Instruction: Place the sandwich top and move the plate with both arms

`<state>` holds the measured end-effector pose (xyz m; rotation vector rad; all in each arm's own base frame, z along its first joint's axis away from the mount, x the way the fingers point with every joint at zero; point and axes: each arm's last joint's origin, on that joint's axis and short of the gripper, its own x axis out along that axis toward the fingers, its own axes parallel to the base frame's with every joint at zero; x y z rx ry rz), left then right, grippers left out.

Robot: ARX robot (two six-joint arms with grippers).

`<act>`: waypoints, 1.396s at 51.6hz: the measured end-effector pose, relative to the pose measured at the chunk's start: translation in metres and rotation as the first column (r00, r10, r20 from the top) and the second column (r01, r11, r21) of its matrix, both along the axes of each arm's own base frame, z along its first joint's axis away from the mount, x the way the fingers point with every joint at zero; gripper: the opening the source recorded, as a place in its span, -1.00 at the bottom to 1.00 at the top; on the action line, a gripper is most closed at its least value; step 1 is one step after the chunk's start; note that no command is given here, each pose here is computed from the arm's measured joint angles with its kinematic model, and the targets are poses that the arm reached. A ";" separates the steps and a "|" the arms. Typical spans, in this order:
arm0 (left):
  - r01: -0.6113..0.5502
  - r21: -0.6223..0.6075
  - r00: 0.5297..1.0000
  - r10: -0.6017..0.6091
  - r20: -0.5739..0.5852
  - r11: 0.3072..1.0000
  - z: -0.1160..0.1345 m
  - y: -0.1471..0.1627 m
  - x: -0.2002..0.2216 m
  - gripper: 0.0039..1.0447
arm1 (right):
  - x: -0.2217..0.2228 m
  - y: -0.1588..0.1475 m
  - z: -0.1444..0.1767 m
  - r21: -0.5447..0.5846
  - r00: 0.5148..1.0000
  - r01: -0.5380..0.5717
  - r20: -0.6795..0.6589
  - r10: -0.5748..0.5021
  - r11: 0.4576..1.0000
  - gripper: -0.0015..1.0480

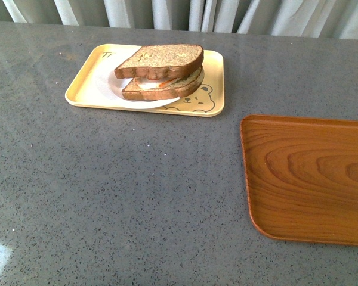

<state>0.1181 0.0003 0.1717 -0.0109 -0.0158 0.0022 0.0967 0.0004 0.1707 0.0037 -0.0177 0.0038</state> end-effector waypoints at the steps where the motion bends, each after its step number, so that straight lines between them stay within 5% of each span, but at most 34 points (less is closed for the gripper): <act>1: 0.000 0.000 1.000 0.000 0.000 1.000 0.000 0.000 -0.001 -0.98 | 0.000 0.000 0.000 0.000 1.000 0.000 0.000 0.000 1.000 0.82; 42: 0.000 0.000 1.000 0.000 -0.017 1.000 -0.004 0.000 -0.020 -0.97 | 0.000 0.000 0.000 0.000 1.000 0.000 0.000 0.000 1.000 0.82; 58: 0.000 0.000 1.000 0.000 -0.016 1.000 -0.004 0.000 -0.020 0.11 | 0.000 0.000 0.000 0.000 1.000 0.000 0.000 0.000 1.000 0.82; 72: 0.000 0.003 1.000 0.000 -0.016 1.000 -0.004 0.000 -0.020 0.87 | 0.000 0.000 0.000 0.000 1.000 0.001 0.000 -0.001 1.000 0.82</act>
